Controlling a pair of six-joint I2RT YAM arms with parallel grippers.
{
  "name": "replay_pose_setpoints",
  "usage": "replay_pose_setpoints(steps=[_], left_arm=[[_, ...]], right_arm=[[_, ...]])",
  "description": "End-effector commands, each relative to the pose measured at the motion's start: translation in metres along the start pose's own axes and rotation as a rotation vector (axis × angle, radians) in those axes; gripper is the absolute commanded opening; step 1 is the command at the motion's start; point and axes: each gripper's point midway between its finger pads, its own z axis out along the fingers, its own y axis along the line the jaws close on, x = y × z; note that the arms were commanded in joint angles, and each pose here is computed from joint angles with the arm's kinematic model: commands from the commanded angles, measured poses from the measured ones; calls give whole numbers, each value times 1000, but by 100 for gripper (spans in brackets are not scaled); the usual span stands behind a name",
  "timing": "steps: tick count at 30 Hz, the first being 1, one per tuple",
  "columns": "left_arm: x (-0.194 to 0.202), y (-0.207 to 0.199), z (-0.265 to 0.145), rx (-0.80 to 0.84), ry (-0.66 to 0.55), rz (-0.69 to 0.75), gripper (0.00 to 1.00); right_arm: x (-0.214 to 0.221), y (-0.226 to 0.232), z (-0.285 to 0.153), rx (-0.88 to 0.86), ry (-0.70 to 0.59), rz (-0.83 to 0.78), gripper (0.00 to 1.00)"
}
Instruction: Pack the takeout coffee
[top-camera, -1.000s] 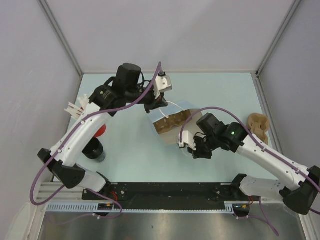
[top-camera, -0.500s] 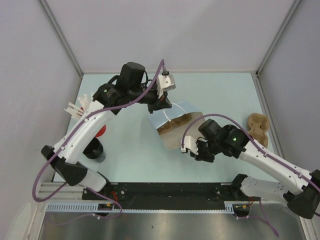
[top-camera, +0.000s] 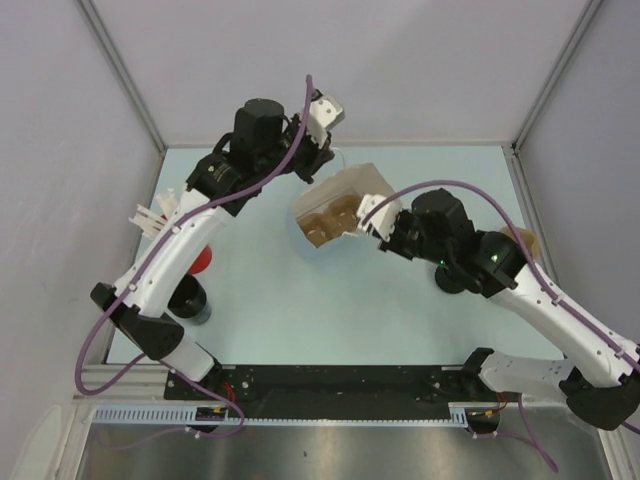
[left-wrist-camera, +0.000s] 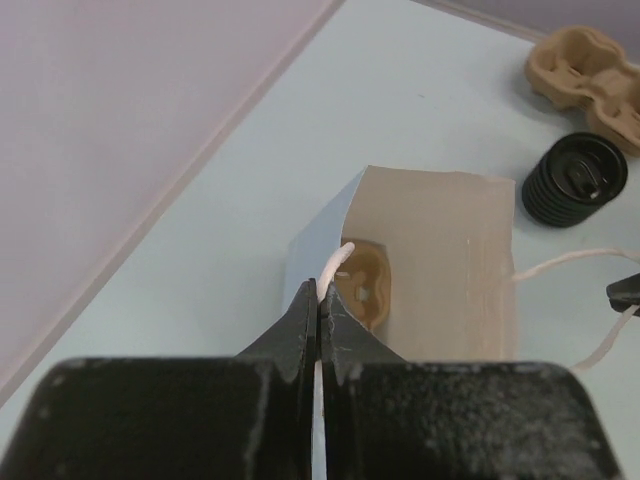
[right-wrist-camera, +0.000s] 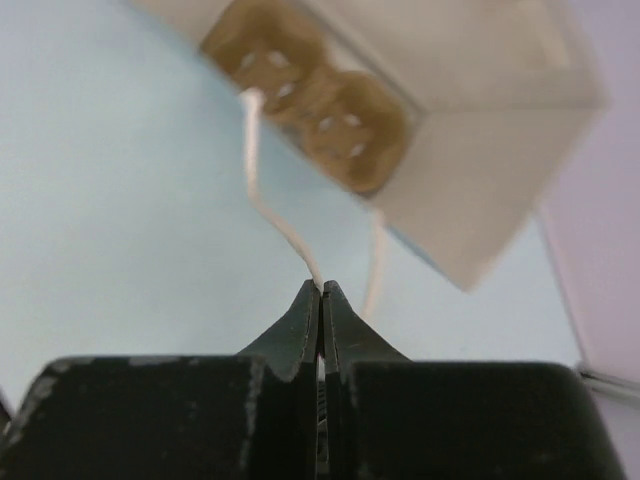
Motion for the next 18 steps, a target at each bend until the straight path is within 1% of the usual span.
replay_pose_setpoints(steps=[1,4,7,11,13,14,15,18], left_arm=[[-44,28,-14,-132,-127,-45,0],[-43,29,-15,-132,-131,-55,0],[-49,36,-18,-151,-148,-55,0],[-57,42,-25,-168,-170,-51,0],[-46,45,-23,-195,-144,-60,0],[-21,45,-12,-202,-87,-73,0],[-7,50,-7,-236,-55,-70,0],[36,49,14,-226,72,-46,0]], right_arm=[[-60,-83,-24,333,-151,116,0],[-79,-98,-28,367,-192,150,0],[-93,-120,-39,440,-231,183,0],[-100,-123,-38,429,-250,200,0],[-100,-118,-33,394,-257,208,0],[-89,-111,-23,364,-225,208,0],[-83,-104,-16,337,-210,208,0],[-47,-84,17,273,-99,205,0]])
